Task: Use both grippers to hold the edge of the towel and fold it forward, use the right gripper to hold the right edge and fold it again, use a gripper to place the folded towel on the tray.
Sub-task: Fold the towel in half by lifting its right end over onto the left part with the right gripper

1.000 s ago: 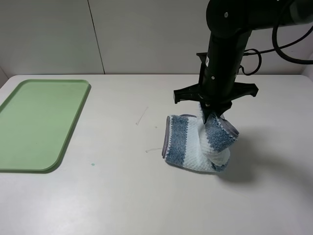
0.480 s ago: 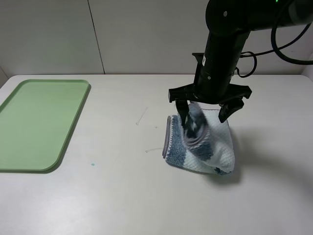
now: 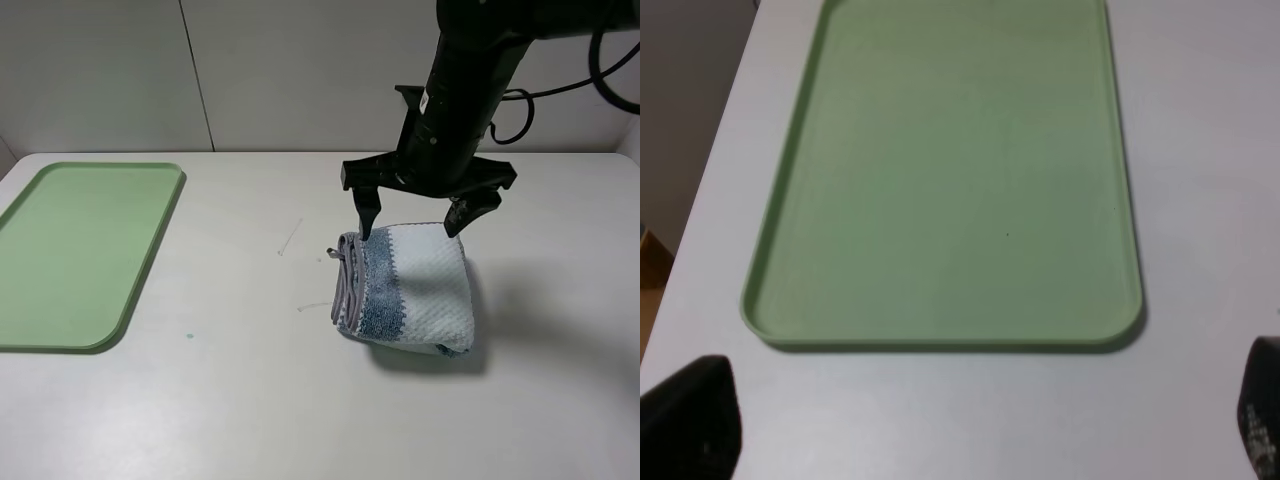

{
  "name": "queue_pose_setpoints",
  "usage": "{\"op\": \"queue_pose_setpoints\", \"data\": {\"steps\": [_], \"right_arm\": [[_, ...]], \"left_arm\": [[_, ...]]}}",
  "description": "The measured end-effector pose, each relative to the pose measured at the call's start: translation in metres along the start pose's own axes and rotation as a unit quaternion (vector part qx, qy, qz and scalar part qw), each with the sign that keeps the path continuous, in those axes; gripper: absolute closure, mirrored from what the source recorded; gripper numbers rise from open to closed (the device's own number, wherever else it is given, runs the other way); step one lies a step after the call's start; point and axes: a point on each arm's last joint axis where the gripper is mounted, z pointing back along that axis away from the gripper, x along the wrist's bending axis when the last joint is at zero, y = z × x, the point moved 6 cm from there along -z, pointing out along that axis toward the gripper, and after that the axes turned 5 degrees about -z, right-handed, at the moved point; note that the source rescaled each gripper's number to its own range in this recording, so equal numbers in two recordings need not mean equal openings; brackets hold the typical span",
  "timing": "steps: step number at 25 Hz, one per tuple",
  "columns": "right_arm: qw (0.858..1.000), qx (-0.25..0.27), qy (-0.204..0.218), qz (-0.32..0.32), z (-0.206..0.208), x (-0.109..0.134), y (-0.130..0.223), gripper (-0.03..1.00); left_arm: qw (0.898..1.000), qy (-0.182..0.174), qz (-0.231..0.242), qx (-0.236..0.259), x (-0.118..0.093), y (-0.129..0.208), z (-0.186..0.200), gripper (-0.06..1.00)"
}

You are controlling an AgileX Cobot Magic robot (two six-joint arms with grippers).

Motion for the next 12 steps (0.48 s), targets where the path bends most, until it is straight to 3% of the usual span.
{"op": "queue_pose_setpoints", "data": {"steps": [8, 12], "right_arm": [[0.997, -0.011, 0.017, 0.069, 0.056, -0.018, 0.019, -0.03], [0.993, -0.044, 0.000, 0.113, 0.089, -0.023, 0.028, -0.03]], "left_arm": [[1.000, 0.000, 0.000, 0.000, 0.000, 0.000, 0.000, -0.06], [1.000, 0.000, 0.000, 0.000, 0.000, 0.000, 0.000, -0.06]]}}
